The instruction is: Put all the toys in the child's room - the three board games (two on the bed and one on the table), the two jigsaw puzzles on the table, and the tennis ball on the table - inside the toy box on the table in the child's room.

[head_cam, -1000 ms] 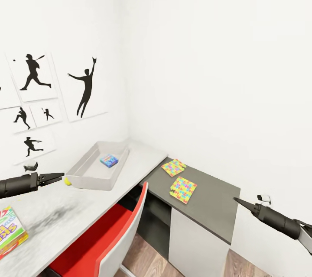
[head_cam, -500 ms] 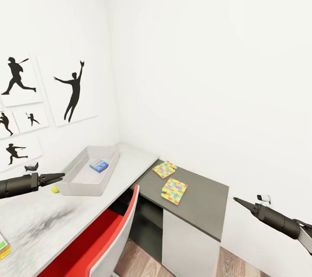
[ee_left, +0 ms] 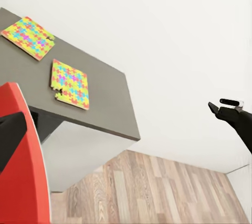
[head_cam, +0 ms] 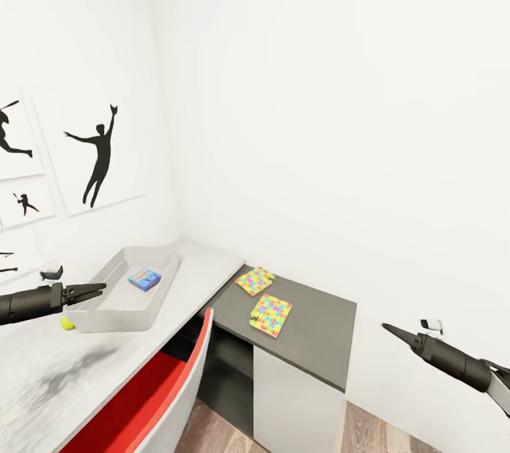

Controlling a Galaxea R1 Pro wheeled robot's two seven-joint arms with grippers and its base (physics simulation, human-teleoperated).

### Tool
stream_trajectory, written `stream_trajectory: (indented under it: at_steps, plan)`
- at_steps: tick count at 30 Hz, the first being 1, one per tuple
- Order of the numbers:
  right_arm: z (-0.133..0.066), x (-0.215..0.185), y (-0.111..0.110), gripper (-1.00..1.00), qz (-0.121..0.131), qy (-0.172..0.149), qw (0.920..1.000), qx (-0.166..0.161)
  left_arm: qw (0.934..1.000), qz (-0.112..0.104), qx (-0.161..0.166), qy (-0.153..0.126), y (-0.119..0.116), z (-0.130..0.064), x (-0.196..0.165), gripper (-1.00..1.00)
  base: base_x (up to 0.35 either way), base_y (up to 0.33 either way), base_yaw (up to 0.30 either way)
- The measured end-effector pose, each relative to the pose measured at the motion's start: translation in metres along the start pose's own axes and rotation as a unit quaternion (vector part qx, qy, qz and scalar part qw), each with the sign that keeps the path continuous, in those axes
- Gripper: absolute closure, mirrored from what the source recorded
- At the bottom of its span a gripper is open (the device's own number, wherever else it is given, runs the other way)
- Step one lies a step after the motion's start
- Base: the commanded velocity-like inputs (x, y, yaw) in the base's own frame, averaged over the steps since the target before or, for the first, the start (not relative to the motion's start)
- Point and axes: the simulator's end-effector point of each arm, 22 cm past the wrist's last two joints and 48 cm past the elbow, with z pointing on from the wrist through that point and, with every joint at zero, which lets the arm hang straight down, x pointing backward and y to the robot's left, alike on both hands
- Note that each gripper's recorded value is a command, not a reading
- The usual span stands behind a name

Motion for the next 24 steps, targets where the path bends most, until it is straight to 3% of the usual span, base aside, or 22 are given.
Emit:
stream_trajectory:
  at_steps: [24]
  plan:
    - [-0.002,-0.014,0.01,-1.0,-0.007,-0.021,0.9997,-0.007,0.9999,0.009,0.006,-0.008,-0.011,-0.004,-0.005,-1.0,-0.075,0.054,-0.174]
